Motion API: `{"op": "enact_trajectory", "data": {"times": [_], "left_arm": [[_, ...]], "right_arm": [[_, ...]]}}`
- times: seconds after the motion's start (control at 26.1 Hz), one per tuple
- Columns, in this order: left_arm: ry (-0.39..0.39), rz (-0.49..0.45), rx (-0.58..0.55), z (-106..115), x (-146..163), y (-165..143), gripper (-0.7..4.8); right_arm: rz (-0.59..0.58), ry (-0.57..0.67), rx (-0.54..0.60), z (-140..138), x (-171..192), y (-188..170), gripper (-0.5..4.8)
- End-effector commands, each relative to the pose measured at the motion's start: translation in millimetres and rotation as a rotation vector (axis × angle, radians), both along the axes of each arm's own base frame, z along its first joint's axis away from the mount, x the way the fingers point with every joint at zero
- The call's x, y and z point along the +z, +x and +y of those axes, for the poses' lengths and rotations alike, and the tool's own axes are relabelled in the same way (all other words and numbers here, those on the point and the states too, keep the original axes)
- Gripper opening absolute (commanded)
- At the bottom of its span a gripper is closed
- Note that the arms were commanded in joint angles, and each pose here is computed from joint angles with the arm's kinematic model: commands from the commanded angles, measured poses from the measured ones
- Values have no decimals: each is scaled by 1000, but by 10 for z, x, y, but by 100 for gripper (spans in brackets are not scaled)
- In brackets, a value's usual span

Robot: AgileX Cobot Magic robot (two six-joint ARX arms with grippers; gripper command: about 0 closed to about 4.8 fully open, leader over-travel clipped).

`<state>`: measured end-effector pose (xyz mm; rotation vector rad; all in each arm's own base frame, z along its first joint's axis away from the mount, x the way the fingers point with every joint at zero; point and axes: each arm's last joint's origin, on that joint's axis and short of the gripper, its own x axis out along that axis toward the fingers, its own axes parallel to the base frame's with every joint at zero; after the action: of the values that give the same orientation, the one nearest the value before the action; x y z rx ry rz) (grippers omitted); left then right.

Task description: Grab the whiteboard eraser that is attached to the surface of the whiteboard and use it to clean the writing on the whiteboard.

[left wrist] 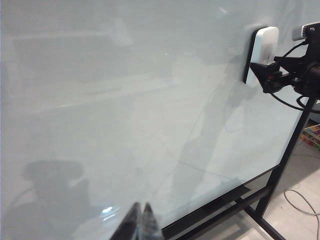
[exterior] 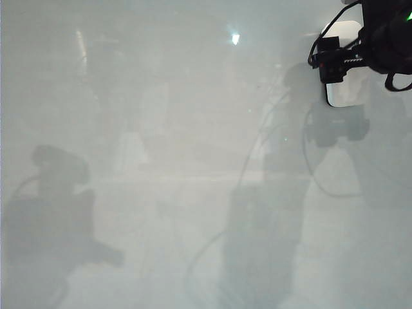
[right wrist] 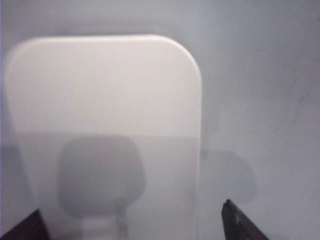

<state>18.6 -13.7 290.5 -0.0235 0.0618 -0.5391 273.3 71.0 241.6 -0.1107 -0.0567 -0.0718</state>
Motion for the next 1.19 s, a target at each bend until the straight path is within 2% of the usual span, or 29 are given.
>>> {"op": "enact_trajectory", "data": {"times": [0.04,0.34,0.46,0.5,0.57,0.69,0.73,0.77,0.88,1.07,1.19], "left_arm": [[1,-16,-4,0,18,-3,-5],[1,-15,-2,0,18,-2,-5],[1,-16,-2,0,18,-3,-5],[1,-16,-2,0,18,-3,-5],[0,-16,-5,-1,19,-4,-5],[1,-16,-5,-1,18,-4,-5],[1,-16,-5,-1,18,-4,-5],[1,-16,-5,-1,18,-4,-5],[1,-16,-5,-1,18,-4,-5],[1,-16,-6,-1,19,-4,-5],[0,-16,-5,0,19,-4,-5]], "right_arm": [[-5,3,6,1,120,-93,479],[50,-16,106,180,220,-310,479],[76,-26,71,274,270,-456,476],[78,-27,59,293,294,-505,442],[88,-33,61,319,348,-621,344],[116,-51,111,329,424,-817,171],[131,-61,134,322,455,-916,86],[140,-67,147,315,472,-976,43],[151,-74,155,252,516,-1093,-3],[186,-35,201,113,563,-1314,-2],[271,-79,198,7,510,-1467,-2]]}}
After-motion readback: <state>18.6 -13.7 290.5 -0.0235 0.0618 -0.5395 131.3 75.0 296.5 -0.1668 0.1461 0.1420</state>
